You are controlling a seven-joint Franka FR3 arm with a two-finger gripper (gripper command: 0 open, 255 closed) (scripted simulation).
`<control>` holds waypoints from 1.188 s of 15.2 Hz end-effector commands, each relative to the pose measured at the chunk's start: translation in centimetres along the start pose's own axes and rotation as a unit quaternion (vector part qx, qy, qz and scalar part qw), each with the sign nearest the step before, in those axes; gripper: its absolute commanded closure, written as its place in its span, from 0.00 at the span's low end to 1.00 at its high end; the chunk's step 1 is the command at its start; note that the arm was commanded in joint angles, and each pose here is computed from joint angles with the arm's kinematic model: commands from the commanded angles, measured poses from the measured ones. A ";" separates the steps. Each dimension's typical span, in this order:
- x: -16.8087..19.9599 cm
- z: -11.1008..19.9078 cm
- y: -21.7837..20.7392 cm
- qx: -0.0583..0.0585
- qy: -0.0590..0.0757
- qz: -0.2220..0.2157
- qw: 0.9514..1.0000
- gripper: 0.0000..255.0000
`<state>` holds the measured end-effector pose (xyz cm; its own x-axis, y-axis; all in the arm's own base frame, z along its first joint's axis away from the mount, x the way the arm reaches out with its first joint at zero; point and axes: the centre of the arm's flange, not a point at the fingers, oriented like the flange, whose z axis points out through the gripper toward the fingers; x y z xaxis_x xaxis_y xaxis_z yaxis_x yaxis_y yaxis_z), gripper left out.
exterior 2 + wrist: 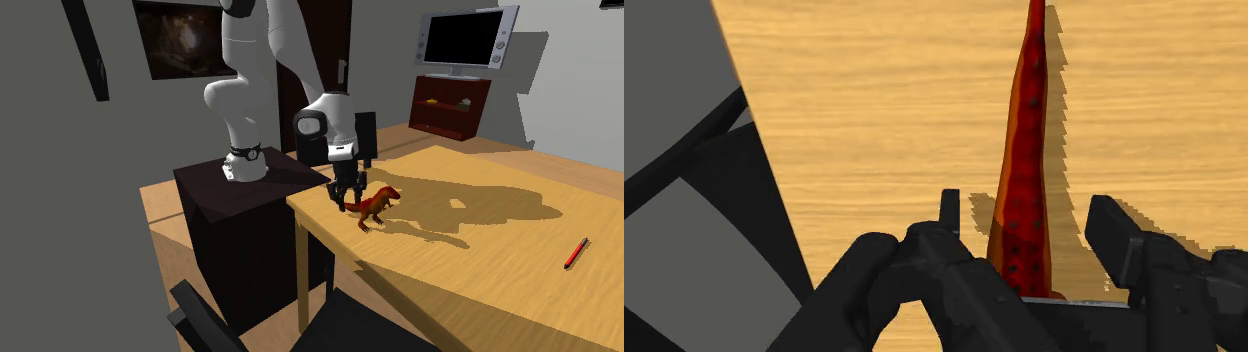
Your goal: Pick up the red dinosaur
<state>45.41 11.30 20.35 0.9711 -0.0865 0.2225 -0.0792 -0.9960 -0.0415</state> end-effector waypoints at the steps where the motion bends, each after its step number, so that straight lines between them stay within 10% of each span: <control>1: 0.0 0.1 0.0 0.000 0.000 0.000 1.000 1.00; 18: 1.1 -4.5 -0.1 0.000 0.000 0.000 1.000 1.00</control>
<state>45.42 11.25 24.44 0.9710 -0.0862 0.2231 -0.0789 -0.9960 -0.0412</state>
